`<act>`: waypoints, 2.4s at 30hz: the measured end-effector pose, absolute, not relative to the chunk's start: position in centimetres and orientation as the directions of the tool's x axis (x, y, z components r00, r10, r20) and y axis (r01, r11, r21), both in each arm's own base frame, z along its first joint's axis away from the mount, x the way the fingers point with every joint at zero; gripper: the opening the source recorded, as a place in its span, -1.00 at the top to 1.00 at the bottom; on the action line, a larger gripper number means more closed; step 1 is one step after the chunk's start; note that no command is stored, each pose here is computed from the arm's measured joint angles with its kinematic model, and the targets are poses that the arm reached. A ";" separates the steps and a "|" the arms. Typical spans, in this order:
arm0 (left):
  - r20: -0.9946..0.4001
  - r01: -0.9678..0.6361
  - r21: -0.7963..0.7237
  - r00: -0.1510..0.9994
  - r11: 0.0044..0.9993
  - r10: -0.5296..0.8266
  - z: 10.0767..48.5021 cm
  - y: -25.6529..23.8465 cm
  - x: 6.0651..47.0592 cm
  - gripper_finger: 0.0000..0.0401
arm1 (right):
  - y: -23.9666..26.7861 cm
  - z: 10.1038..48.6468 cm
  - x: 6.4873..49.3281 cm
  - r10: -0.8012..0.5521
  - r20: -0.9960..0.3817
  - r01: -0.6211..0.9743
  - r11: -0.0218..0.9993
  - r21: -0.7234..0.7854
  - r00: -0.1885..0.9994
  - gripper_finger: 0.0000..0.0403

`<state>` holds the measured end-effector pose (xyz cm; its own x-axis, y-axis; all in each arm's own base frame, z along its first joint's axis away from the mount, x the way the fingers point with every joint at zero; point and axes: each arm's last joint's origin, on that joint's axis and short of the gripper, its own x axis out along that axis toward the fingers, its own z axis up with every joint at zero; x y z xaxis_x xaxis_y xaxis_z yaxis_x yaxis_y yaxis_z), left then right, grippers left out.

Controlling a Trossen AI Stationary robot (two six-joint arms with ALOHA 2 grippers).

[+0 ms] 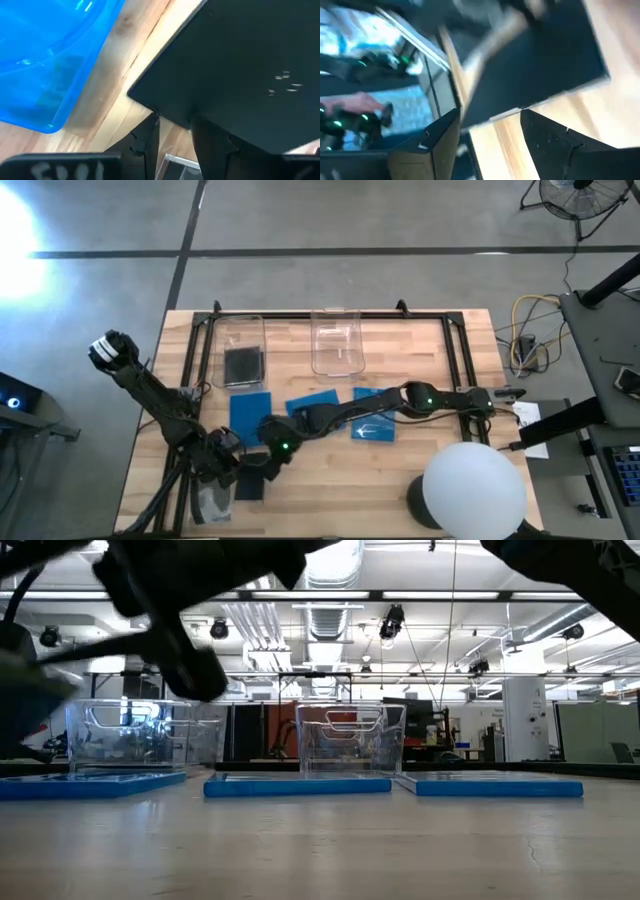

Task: Pick & place jewel cases by type
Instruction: Put the black CD case into the left transparent bin

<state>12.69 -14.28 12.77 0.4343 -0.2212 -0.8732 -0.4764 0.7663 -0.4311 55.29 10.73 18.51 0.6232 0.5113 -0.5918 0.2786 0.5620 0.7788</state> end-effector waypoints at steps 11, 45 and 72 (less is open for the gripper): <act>-0.863 -0.470 -0.450 0.447 0.759 -0.235 13.0 -14.3 12.7 0.53 | 10.2 19.0 55.8 0.449 -0.549 0.244 0.573 0.783 0.705 -0.03; -0.824 -0.411 -0.484 0.512 0.773 -0.243 17.4 -14.7 13.1 0.53 | 7.5 17.0 55.3 0.505 -0.607 0.422 0.440 0.793 0.614 0.93; -0.258 -0.213 -0.478 0.961 0.852 0.096 41.4 -9.5 10.6 0.53 | -12.1 27.5 53.9 -0.011 -0.334 0.303 0.450 0.840 0.942 0.93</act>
<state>10.56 -9.54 41.36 0.9615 0.0961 -0.2575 -0.2131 0.8523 -0.4777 53.86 -12.13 27.53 0.9424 -0.0113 -0.3343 0.3033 0.4504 0.8398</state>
